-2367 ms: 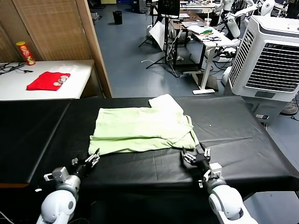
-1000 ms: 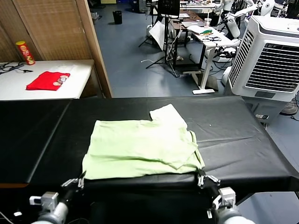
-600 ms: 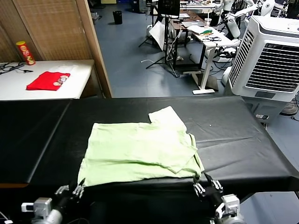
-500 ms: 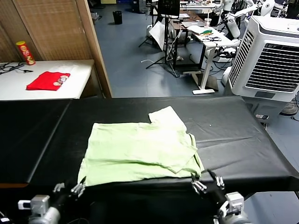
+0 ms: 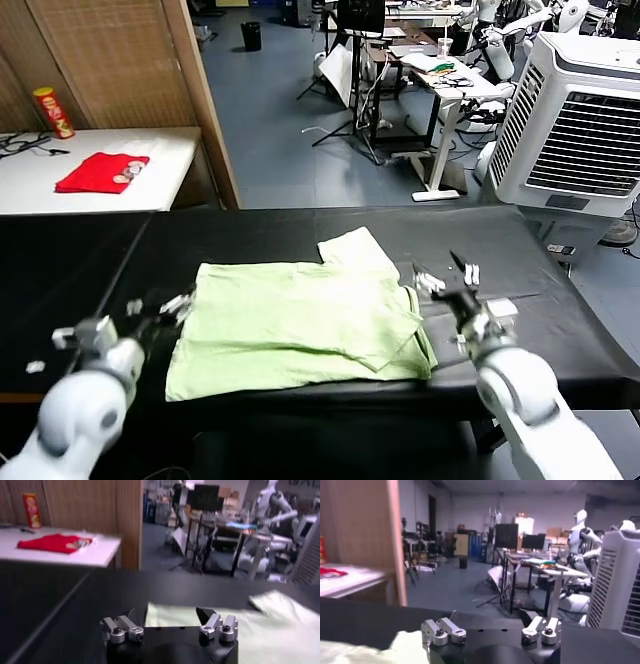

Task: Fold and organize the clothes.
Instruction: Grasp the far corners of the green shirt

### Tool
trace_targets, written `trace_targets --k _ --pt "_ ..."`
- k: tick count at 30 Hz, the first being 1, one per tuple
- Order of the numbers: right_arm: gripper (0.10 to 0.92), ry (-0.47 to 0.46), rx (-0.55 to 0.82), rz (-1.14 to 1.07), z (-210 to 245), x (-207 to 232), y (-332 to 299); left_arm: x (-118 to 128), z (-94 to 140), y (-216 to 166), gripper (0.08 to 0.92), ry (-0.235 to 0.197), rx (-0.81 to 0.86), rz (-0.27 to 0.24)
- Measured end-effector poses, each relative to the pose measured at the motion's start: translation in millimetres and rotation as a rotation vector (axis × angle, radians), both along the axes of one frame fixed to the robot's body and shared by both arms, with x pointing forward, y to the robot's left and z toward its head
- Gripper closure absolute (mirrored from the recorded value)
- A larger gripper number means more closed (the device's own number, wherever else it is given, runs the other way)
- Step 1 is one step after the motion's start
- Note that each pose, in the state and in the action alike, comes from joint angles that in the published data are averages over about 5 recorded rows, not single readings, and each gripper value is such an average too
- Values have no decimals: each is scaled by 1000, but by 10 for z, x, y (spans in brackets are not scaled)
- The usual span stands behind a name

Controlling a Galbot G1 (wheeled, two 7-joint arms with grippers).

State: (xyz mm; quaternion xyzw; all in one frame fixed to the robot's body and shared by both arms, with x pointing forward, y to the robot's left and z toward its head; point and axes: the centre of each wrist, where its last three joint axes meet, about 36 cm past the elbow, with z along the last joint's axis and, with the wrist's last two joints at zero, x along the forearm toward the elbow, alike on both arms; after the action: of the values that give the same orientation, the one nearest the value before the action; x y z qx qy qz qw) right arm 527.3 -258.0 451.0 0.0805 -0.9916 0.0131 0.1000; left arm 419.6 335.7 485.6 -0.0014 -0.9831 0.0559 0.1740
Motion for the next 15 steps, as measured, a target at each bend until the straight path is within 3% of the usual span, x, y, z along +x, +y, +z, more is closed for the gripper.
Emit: trace_targets --k 8,15 --pt "224 217 0 63 -120 930 217 802 -225 94 201 113 -2 -17" --pt "224 309 -57 97 -107 1305 416 1183 -355 161 201 194 -1 -6"
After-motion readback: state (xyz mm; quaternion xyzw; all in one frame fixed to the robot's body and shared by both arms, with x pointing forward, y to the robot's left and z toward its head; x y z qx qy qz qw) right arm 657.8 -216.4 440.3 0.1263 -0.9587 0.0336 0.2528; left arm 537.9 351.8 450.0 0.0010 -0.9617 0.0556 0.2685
